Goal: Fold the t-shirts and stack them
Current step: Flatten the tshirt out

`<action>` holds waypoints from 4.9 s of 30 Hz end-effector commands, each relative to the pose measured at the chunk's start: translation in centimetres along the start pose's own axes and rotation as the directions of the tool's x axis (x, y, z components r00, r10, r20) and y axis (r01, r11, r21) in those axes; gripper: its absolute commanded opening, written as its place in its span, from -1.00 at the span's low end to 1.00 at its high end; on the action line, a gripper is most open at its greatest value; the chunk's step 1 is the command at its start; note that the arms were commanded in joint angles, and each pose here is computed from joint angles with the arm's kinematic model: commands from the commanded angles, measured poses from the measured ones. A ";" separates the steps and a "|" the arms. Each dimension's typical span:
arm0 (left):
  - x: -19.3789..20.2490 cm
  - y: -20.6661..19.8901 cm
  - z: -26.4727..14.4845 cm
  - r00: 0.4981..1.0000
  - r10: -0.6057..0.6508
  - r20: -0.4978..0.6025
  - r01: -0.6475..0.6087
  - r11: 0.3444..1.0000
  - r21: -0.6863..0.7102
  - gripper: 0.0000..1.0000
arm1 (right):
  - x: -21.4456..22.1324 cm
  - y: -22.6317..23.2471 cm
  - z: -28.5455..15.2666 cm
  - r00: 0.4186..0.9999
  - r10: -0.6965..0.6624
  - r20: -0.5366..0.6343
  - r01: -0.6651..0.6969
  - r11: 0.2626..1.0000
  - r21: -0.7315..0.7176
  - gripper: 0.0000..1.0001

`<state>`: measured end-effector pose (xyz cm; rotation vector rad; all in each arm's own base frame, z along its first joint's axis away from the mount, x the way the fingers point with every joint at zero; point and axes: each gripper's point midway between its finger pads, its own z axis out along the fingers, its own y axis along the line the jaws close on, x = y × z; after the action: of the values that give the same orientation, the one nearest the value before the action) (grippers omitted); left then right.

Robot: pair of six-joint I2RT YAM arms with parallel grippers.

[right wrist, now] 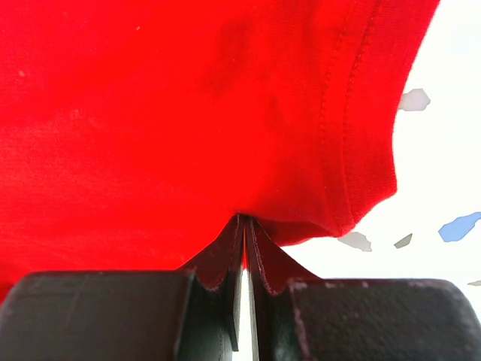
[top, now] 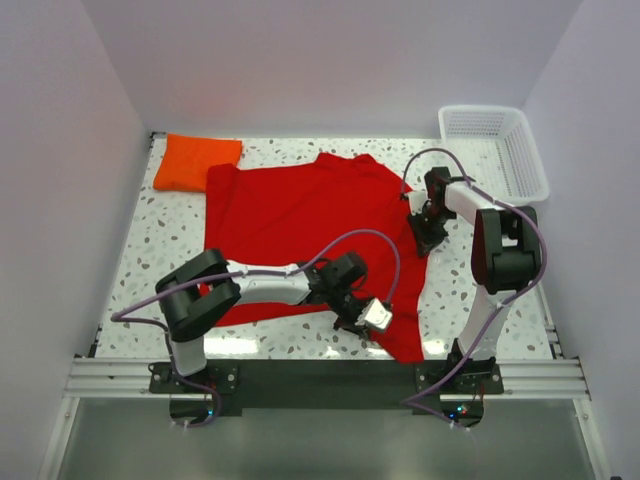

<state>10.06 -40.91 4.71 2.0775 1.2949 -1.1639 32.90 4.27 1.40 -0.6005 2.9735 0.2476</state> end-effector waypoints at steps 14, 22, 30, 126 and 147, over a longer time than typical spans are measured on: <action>2.8 -1.4 -9.9 0.998 0.048 -0.035 -0.051 0.996 -0.068 -0.22 | 0.5 -0.7 -1.8 0.995 -0.091 -0.026 0.092 0.996 0.018 -0.83; 9.2 2.1 -24.8 0.919 -0.394 -0.030 0.336 0.819 -0.465 -0.23 | 5.5 0.0 -2.5 0.978 -0.168 -0.126 0.169 0.986 -0.002 -0.83; 17.7 -2.3 -28.4 0.790 -0.606 -0.088 0.457 0.679 -0.575 -0.23 | 10.0 0.3 -3.3 0.948 -0.222 -0.229 0.227 0.974 -0.005 -0.83; 25.1 8.6 -35.1 0.490 -0.849 0.196 0.725 0.272 -0.633 -0.16 | -28.5 -1.2 -5.6 0.733 0.070 0.676 0.067 0.982 -0.174 -1.00; 27.7 6.4 -33.8 0.375 -0.919 0.124 0.744 0.219 -0.631 -0.26 | -24.6 -8.0 -5.6 0.782 -0.222 0.583 0.072 0.961 0.268 -1.00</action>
<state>37.35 -6.83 1.89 0.9100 2.6205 -0.5906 59.61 7.34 4.38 -0.4986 2.3052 0.1750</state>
